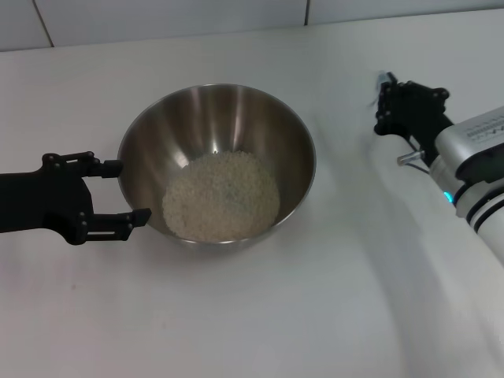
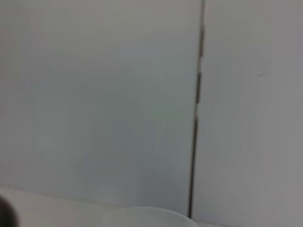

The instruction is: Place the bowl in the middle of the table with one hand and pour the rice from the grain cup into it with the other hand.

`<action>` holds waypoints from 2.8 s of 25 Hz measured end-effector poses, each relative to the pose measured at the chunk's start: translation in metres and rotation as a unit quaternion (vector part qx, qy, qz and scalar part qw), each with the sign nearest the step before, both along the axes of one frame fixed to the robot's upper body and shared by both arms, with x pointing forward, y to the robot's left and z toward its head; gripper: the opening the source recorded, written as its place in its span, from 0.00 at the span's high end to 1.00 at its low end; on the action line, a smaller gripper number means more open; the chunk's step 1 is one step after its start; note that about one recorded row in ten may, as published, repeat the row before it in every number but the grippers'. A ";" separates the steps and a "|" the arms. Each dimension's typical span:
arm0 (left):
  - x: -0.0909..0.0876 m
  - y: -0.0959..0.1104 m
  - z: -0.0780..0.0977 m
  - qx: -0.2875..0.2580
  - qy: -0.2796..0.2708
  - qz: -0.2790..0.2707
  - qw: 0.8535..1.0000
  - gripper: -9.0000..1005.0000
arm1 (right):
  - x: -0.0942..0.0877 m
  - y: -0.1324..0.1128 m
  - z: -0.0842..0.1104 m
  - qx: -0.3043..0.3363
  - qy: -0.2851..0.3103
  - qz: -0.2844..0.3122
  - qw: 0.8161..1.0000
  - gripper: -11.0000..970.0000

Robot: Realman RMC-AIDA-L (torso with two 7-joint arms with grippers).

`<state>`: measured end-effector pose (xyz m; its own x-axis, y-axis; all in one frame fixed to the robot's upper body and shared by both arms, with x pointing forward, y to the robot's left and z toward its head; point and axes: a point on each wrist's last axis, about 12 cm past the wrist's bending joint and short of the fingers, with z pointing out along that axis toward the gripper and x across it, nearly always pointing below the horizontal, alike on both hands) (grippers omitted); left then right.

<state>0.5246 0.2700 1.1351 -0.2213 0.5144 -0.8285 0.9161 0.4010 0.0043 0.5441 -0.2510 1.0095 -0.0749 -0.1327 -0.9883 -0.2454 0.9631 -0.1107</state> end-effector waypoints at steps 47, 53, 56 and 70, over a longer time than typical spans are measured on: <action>0.000 0.002 -0.001 0.001 0.002 0.003 1.000 0.17 | -0.068 -0.083 0.044 0.167 -0.097 0.186 0.963 0.14; 0.002 0.001 0.001 0.003 0.000 0.001 1.000 0.17 | -0.010 -0.082 0.089 0.076 0.031 0.341 0.936 0.14; 0.002 0.001 0.001 0.003 -0.001 0.001 1.000 0.17 | 0.009 -0.071 0.111 -0.008 0.083 0.374 0.924 0.14; 0.003 0.001 0.002 0.004 -0.003 0.001 1.000 0.17 | 0.031 -0.043 0.149 -0.089 0.180 0.435 0.878 0.14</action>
